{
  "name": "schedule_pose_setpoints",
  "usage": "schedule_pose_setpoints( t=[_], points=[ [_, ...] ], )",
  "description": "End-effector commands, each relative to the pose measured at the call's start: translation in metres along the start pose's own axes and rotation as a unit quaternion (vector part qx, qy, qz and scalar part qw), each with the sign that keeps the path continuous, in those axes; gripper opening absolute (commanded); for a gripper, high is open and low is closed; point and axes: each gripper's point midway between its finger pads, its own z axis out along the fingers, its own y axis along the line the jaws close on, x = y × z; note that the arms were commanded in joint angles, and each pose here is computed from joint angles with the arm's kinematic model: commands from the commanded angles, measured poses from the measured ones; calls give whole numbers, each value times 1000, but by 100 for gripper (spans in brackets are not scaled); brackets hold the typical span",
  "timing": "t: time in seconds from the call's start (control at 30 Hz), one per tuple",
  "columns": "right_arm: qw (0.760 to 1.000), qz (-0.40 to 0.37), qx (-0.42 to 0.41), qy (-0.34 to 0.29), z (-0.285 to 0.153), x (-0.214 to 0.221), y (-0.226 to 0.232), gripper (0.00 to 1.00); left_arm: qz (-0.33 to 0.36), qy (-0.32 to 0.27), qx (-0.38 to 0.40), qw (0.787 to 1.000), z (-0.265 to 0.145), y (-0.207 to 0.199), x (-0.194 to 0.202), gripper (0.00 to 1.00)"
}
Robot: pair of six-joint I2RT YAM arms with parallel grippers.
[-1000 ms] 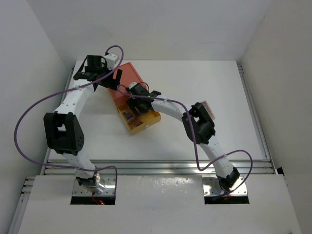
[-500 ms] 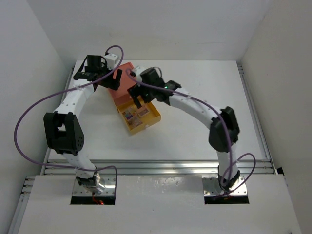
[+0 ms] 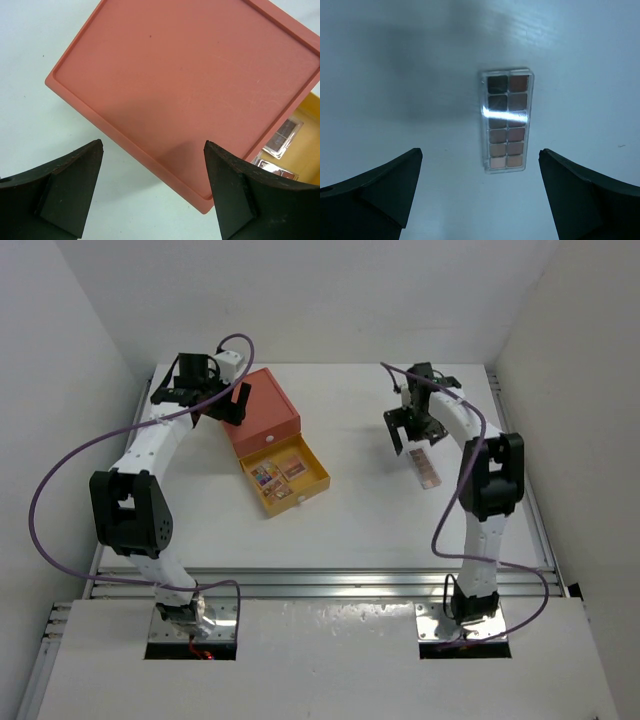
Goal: Organize the makeup
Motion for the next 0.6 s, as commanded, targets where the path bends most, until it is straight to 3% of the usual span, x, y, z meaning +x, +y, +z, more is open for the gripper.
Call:
schedule_pose_setpoints(
  t=[0.0,0.27,0.4,0.57],
  points=[
    [996,-10,19,84,16,38,-21,100,7,-25,-8,1000,-14,6,-14,88],
    [992,44,5,120,52,72,-50,100,7,-23,-12,1000,-15,7,-14,89],
    [989,43,-16,141,67,90,-42,92,6,-19,-11,1000,-11,7,-11,89],
    [989,40,-25,141,76,95,-40,74,3,-18,-15,1000,-12,11,-10,89]
  ],
)
